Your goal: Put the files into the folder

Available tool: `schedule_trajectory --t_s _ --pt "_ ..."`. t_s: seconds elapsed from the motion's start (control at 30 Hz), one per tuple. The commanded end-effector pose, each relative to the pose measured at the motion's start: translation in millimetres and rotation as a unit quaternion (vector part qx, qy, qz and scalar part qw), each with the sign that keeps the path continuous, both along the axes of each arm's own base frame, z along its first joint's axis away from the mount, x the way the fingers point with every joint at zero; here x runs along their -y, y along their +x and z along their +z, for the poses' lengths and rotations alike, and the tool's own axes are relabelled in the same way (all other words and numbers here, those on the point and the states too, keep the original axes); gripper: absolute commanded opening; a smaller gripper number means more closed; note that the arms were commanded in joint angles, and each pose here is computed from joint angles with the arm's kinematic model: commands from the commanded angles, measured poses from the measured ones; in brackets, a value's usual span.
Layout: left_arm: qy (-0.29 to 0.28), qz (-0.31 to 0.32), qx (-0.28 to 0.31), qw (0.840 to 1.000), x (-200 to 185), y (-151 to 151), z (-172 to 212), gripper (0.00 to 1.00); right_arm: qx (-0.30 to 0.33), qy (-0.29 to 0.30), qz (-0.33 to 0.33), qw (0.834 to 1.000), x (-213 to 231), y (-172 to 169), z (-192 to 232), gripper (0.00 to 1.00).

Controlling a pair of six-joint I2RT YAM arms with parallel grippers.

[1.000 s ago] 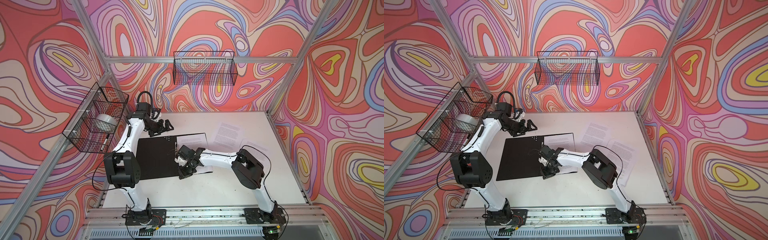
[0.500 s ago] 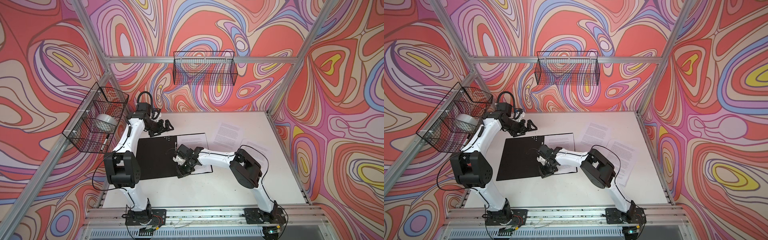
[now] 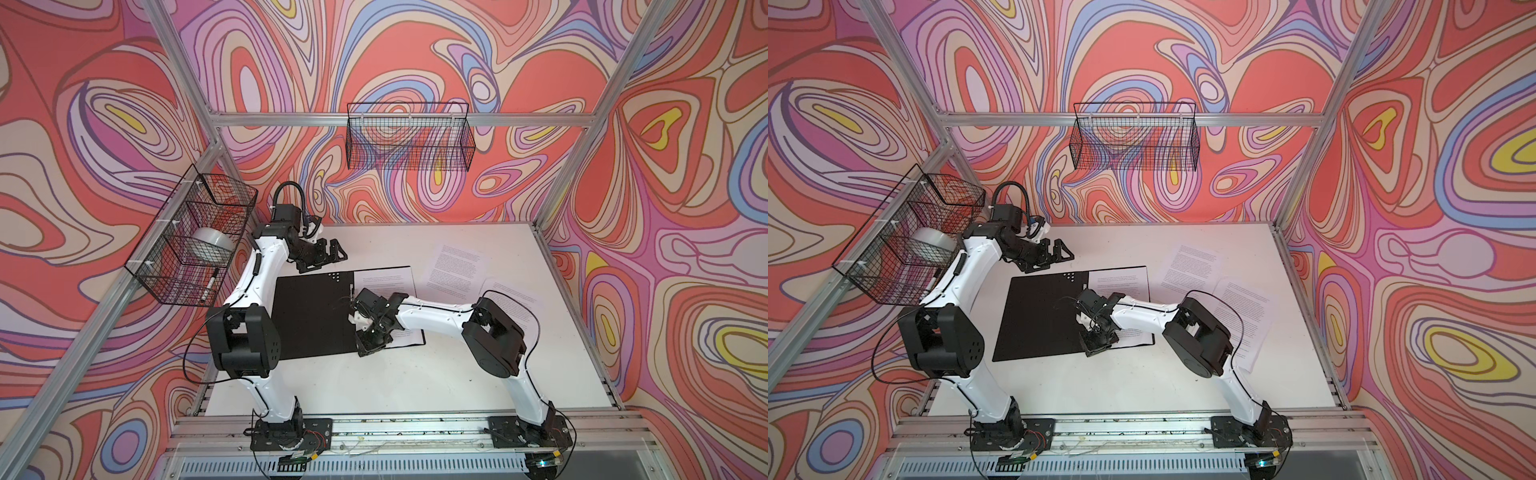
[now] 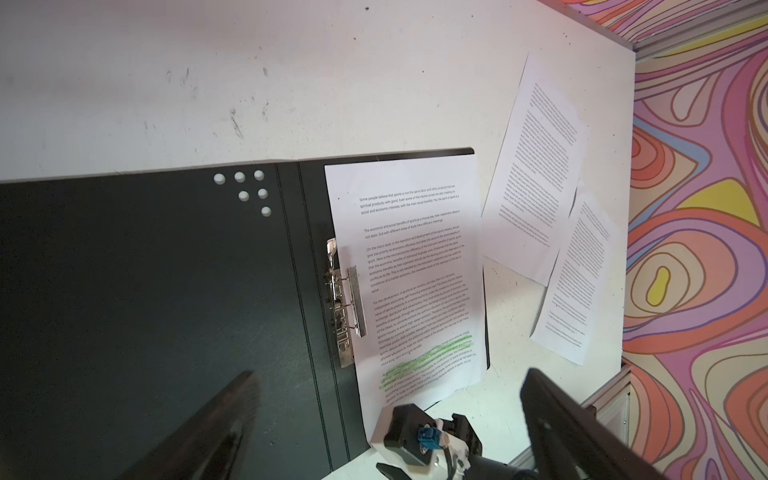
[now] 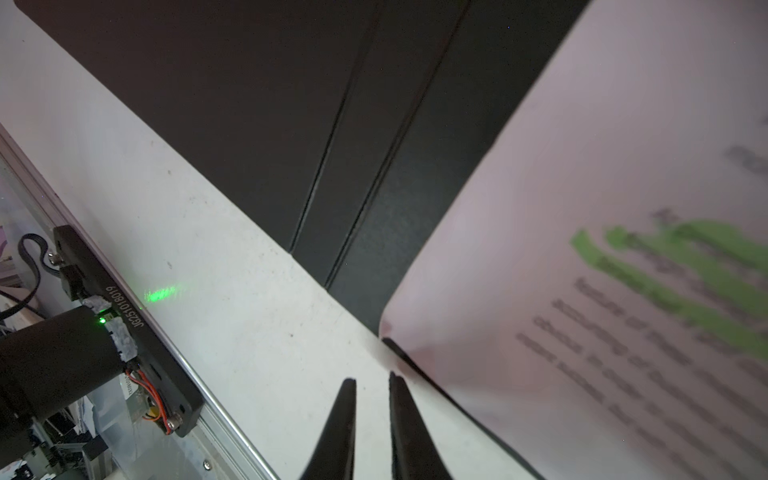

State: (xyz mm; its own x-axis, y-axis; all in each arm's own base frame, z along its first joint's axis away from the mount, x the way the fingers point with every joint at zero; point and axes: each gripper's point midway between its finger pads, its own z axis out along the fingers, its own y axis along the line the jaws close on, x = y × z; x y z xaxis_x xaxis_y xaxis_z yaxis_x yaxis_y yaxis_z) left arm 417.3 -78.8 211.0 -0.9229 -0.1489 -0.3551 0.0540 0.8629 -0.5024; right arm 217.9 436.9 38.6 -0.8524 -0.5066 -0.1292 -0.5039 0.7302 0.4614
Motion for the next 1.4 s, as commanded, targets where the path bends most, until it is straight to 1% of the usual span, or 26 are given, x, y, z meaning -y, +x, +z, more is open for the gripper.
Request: schedule_trajectory --t_s 0.0,0.1,0.17,0.23,0.3,0.33,0.43,0.53,0.6,0.67,0.77,0.83,0.9,0.97,1.03,1.1,1.2,1.37 --pt "0.021 -0.026 0.058 0.998 -1.3 -0.6 40.5 0.98 0.104 -0.010 -0.023 0.994 15.0 28.8 53.8 0.21" --pt "0.014 -0.047 0.078 0.996 3.8 0.5 56.1 0.98 0.170 -0.033 -0.073 0.982 45.7 62.8 82.5 0.22" --pt "0.002 -0.060 0.087 0.994 10.1 -0.6 65.0 0.98 0.198 -0.024 -0.117 0.973 68.9 85.1 100.1 0.23" --pt "-0.007 -0.075 0.089 0.993 17.8 -4.7 69.5 0.98 0.213 -0.005 -0.168 0.962 96.7 107.3 115.0 0.24" --pt "-0.012 -0.100 0.093 0.991 29.7 -12.2 68.6 0.98 0.231 0.013 -0.220 0.948 129.1 128.4 133.4 0.26" --pt "-0.011 -0.111 0.094 0.989 35.7 -15.7 65.9 0.98 0.241 0.012 -0.239 0.941 143.5 135.7 138.6 0.27" --pt "0.007 -0.152 0.098 0.983 56.0 -28.8 58.0 0.98 0.280 -0.014 -0.282 0.917 187.5 151.1 150.2 0.30" --pt "0.028 -0.182 0.098 0.978 73.2 -38.4 52.3 0.99 0.314 -0.051 -0.323 0.891 227.8 156.7 154.0 0.40" --pt "0.030 -0.197 0.099 0.975 82.9 -43.3 51.8 0.99 0.329 -0.065 -0.353 0.873 251.5 156.9 155.9 0.49" --pt "0.035 -0.206 0.100 0.973 90.2 -45.5 50.6 0.99 0.342 -0.081 -0.391 0.851 278.0 155.7 158.1 0.56" --pt "0.041 -0.216 0.098 0.971 98.0 -47.3 47.1 1.00 0.342 -0.082 -0.431 0.831 308.1 152.3 159.5 0.70" --pt "0.044 -0.221 0.094 0.970 100.7 -47.8 44.1 1.00 0.325 -0.084 -0.454 0.825 326.7 151.3 155.0 0.73" --pt "0.046 -0.225 0.091 0.969 102.8 -48.0 41.3 1.00 0.300 -0.091 -0.472 0.824 344.3 150.1 146.7 0.74" --pt "0.049 -0.228 0.088 0.968 104.1 -48.0 37.8 1.00 0.272 -0.113 -0.490 0.820 364.0 146.1 135.4 0.75" --pt "0.051 -0.233 0.085 0.967 105.8 -49.4 35.3 1.00 0.248 -0.127 -0.500 0.820 378.3 143.6 125.7 0.75" --pt "0.053 -0.238 0.086 0.966 107.4 -50.1 34.3 1.00 0.226 -0.143 -0.513 0.816 392.2 139.3 117.5 0.76" --pt "0.060 -0.240 0.088 0.965 107.5 -48.5 31.7 0.99 0.200 -0.149 -0.528 0.812 405.9 135.6 106.9 0.76" --pt "0.096 -0.220 0.098 0.966 96.9 -39.2 30.9 1.00 0.163 -0.157 -0.544 0.808 421.5 125.7 89.1 0.77"
